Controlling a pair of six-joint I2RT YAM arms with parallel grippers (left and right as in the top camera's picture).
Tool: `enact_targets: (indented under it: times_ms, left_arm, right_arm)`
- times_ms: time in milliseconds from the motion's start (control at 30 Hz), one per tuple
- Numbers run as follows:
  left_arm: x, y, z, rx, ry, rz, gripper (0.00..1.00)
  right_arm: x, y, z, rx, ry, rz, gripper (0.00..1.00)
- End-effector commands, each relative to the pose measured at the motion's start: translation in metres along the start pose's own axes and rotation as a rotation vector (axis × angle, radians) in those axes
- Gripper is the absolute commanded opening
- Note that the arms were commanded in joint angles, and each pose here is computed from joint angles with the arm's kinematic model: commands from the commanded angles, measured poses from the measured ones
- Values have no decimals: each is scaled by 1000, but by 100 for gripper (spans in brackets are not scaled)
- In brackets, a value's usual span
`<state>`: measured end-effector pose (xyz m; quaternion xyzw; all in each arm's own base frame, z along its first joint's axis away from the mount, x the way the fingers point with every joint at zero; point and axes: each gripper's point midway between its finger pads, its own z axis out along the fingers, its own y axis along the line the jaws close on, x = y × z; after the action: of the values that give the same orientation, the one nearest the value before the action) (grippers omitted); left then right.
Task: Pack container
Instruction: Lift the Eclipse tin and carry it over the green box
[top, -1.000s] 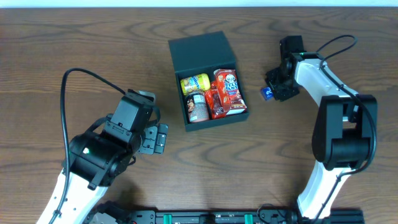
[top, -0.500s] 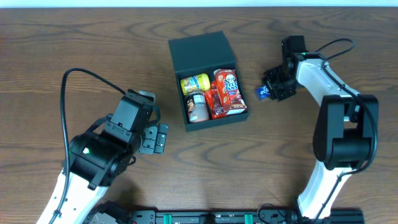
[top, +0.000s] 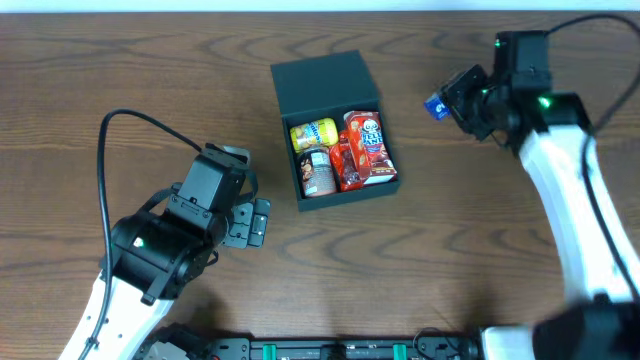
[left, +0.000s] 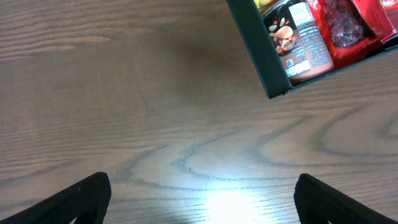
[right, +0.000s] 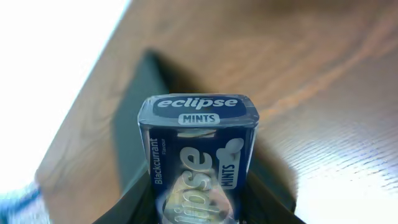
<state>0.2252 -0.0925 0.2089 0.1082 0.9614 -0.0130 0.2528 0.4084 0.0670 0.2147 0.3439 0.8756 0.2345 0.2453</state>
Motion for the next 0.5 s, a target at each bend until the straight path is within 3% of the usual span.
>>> enact_targets:
  times_ms: [0, 233, 467]
  left_arm:
    - [2, -1, 2, 4, 9, 19, 95]
    - [2, -1, 2, 8, 11, 19, 95]
    - [2, -2, 2, 11, 12, 19, 95]
  right_arm:
    - [34, 26, -22, -82, 55, -244, 2]
    - [136, 63, -32, -244, 319, -555, 2]
    - [173, 64, -12, -219, 423, -672, 2]
